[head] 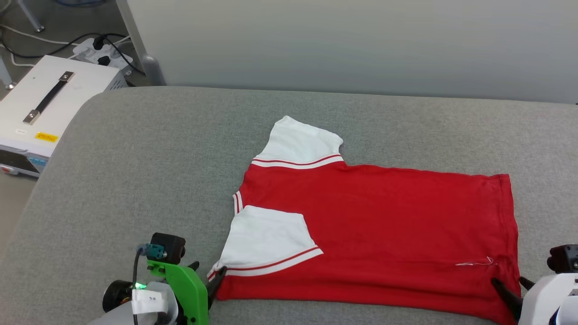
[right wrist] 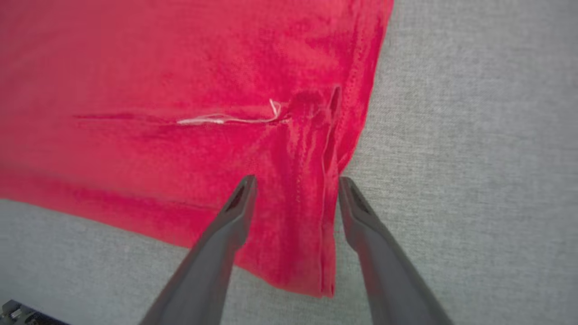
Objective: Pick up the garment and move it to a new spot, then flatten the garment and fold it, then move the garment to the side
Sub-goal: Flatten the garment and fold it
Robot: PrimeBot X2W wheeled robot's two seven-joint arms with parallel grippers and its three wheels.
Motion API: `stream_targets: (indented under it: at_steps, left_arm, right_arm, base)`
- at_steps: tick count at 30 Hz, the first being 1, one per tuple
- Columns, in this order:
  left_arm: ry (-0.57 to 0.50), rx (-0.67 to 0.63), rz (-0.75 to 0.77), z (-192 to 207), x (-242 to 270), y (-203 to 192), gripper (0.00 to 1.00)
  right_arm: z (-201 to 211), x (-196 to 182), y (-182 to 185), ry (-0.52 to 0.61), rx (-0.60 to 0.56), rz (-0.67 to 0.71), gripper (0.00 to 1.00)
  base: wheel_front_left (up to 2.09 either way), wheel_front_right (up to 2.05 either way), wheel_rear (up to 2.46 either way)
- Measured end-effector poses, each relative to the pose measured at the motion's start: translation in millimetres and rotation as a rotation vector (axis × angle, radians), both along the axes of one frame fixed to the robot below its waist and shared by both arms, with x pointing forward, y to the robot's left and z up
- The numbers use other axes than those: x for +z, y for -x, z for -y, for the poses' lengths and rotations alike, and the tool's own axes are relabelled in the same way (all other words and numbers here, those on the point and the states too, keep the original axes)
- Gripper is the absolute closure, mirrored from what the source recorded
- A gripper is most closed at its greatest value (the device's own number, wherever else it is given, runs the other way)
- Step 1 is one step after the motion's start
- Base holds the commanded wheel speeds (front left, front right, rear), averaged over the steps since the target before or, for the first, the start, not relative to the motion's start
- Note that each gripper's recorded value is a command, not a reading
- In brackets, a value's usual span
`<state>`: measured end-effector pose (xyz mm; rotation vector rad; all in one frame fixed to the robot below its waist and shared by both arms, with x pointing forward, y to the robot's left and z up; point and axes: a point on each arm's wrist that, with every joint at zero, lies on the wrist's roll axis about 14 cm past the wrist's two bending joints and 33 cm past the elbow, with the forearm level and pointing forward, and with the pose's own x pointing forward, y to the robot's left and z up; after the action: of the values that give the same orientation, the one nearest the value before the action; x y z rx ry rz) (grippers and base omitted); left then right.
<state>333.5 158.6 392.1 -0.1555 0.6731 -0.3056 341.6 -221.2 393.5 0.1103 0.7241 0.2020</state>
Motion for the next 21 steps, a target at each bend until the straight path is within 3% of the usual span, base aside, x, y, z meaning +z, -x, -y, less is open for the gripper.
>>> stream_targets:
  at_steps: [9,21]
  left_arm:
    - [0.008,0.022,0.236,-1,67,-54,0.00]
    - [-0.018,-0.024,0.448,13,166,-180,0.00]
  right_arm:
    - [-8,57,-25,-0.003,-0.029,0.295,0.00]
    - [-23,81,-50,0.005,-0.018,0.404,0.00]
  base:
    - [0.00,0.00,0.00]
    - [0.00,0.00,0.00]
